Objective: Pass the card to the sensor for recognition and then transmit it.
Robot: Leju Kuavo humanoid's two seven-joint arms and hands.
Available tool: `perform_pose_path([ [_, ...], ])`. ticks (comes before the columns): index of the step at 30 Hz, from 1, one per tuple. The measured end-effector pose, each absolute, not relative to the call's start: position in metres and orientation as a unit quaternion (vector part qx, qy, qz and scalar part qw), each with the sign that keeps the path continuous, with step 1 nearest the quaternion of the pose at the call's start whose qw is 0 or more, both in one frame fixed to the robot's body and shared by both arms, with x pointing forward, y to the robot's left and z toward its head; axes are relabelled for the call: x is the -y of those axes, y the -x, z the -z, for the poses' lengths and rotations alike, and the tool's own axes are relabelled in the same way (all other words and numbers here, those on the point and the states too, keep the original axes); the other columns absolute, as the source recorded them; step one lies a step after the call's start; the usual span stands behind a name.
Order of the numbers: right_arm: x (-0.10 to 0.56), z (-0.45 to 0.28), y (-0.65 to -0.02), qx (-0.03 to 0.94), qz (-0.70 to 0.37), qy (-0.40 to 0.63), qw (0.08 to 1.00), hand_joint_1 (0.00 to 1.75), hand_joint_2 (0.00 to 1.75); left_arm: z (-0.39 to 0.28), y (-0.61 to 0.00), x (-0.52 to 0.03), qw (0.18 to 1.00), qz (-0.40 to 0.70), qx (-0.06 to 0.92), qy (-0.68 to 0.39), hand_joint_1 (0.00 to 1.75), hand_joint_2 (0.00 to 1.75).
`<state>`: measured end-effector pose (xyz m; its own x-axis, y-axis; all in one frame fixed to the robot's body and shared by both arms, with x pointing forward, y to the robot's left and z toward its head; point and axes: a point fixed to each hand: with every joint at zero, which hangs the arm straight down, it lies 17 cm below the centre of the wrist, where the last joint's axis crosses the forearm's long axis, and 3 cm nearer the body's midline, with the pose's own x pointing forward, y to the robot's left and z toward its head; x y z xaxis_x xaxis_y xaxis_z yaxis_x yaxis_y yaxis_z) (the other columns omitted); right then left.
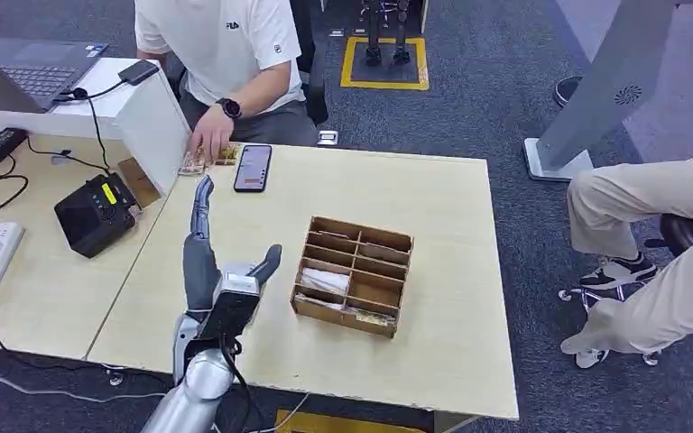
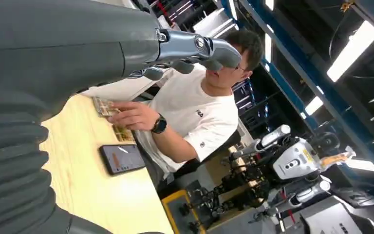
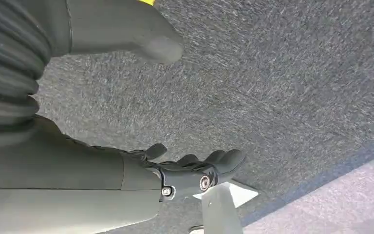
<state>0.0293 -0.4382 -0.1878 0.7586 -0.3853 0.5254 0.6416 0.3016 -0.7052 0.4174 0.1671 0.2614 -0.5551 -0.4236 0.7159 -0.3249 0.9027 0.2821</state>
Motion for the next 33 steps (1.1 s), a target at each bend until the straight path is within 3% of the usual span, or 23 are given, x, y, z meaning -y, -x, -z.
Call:
perform_pose_path([
  [7,0.441,0.186,-0.028,0.13,0.323,0.498,0.794,0.0,1.75,-0.265,-0.395,-0.161,0.396,0.065,0.892,-0.208,0.0,1.75],
  [14,0.442,0.185,-0.03,0.135,0.319,0.501,0.793,0.0,1.75,-0.24,-0.354,-0.108,0.372,0.183,0.904,-0.104,0.0,1.75],
  [26,0.444,0.183,-0.034,0.143,0.304,0.505,0.796,0.0,1.75,-0.216,-0.306,-0.052,0.315,0.32,0.894,-0.016,0.0,1.75],
  [33,0.444,0.182,-0.038,0.147,0.284,0.506,0.801,0.0,1.75,-0.191,-0.308,-0.027,0.295,0.411,0.86,-0.057,0.0,1.75],
])
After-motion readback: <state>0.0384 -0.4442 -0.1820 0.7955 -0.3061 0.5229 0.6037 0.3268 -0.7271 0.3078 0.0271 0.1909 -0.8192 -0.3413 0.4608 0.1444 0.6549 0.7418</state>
